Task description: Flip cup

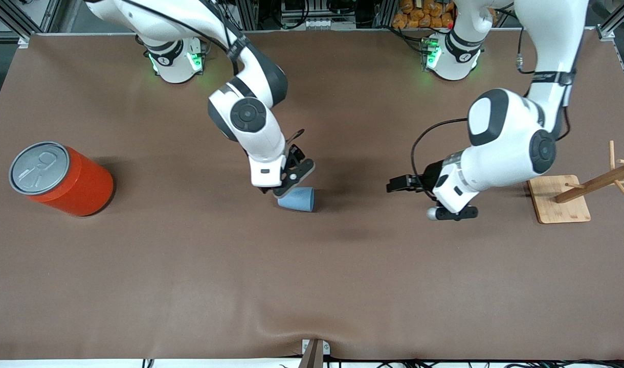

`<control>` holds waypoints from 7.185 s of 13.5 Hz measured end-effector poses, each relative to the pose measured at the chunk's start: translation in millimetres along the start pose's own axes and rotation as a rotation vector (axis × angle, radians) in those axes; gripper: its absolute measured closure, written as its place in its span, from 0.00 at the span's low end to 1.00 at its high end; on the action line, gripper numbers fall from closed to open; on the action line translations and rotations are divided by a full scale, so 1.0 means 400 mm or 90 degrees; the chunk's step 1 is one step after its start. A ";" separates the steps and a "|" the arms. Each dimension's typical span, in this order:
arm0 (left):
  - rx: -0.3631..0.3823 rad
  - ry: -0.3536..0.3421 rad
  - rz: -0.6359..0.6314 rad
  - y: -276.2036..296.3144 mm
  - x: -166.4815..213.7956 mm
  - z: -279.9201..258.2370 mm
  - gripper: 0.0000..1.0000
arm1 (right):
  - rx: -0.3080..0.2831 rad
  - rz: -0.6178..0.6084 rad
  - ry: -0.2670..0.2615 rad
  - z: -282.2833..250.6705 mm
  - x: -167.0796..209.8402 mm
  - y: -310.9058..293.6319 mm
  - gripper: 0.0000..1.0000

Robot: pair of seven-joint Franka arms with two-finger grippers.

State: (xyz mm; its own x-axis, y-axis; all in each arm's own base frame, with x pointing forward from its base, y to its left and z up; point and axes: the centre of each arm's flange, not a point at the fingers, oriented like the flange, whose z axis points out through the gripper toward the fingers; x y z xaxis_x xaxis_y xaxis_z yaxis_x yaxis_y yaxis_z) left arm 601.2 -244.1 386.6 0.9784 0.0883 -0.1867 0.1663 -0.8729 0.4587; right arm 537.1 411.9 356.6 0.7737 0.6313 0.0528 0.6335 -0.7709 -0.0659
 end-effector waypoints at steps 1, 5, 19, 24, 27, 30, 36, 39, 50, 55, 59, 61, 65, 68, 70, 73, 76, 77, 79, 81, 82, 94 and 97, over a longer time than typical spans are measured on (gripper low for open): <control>-0.023 -0.006 -0.015 0.006 0.001 0.028 0.00 | -0.008 0.022 -0.005 -0.054 -0.014 0.054 0.00; -0.092 -0.017 -0.077 0.000 0.024 0.118 0.00 | -0.031 0.105 -0.045 -0.275 -0.141 0.340 0.00; -0.309 -0.041 -0.058 -0.046 0.032 0.459 0.00 | -0.043 0.386 -0.096 -0.640 -0.593 0.831 0.00; -0.367 -0.035 -0.026 -0.032 0.027 0.562 0.19 | -0.044 0.429 -0.094 -0.771 -0.625 0.793 0.00; -0.377 -0.049 -0.026 0.002 0.007 0.620 0.23 | -0.018 0.477 -0.094 -0.784 -0.642 0.784 0.00; -0.375 -0.049 -0.005 -0.017 0.008 0.665 0.28 | -0.003 0.475 -0.047 -0.799 -0.648 0.814 0.00; -0.386 -0.039 0.018 0.013 0.025 0.669 0.35 | -0.032 0.461 -0.033 -0.842 -0.644 0.800 0.00; -0.390 -0.034 0.029 0.021 0.034 0.669 0.35 | -0.044 0.457 -0.029 -0.869 -0.642 0.791 0.00; -0.421 -0.036 0.037 0.079 0.010 0.716 0.45 | -0.046 0.451 -0.035 -0.902 -0.644 0.769 0.00; -0.420 -0.024 0.071 0.065 0.010 0.734 0.83 | -0.046 0.450 -0.035 -0.902 -0.642 0.768 0.00; -0.438 -0.016 0.077 0.080 0.019 0.723 0.94 | -0.046 0.450 -0.035 -0.901 -0.642 0.768 0.00; -0.441 0.002 0.084 0.090 0.039 0.690 0.94 | -0.046 0.450 -0.035 -0.901 -0.642 0.768 0.00; -0.426 0.031 0.096 0.144 0.082 0.508 0.95 | -0.047 0.450 -0.035 -0.901 -0.642 0.769 0.00; -0.351 0.036 0.099 0.174 0.098 0.351 0.95 | -0.047 0.450 -0.035 -0.901 -0.642 0.769 0.00; -0.278 0.052 0.096 0.172 0.113 0.242 0.95 | -0.047 0.450 -0.035 -0.901 -0.642 0.769 0.00; -0.162 0.067 0.105 0.145 0.123 0.078 0.95 | -0.047 0.450 -0.035 -0.901 -0.642 0.769 0.00; -0.076 0.052 0.115 0.019 0.150 -0.066 0.95 | -0.047 0.450 -0.035 -0.901 -0.642 0.769 0.00; -0.042 0.053 0.115 -0.033 0.161 -0.100 0.95 | -0.047 0.450 -0.035 -0.901 -0.642 0.769 0.00; 0.033 0.055 0.116 -0.121 0.173 -0.121 0.95 | -0.047 0.450 -0.035 -0.901 -0.642 0.769 0.00; 0.120 0.052 0.099 -0.219 0.180 -0.120 0.95 | -0.047 0.450 -0.034 -0.901 -0.642 0.769 0.00; 0.154 0.050 0.094 -0.269 0.184 -0.123 0.95 | -0.047 0.450 -0.034 -0.901 -0.642 0.769 0.00; 0.251 0.098 0.045 -0.482 0.129 -0.042 0.95 | -0.047 0.452 -0.034 -0.902 -0.645 0.773 0.00; 0.257 0.087 0.040 -0.506 0.122 -0.025 0.95 | -0.043 0.460 -0.032 -0.903 -0.646 0.774 0.00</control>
State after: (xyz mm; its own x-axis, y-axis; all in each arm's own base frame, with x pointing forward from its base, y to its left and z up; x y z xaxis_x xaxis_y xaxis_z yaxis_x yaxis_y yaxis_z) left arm 616.4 -58.5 293.5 0.9969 0.0675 -0.0398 0.0707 -0.9939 0.0843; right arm 533.5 -20.4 682.4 0.9990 -0.0357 -0.0266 -0.0358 -0.9993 -0.0053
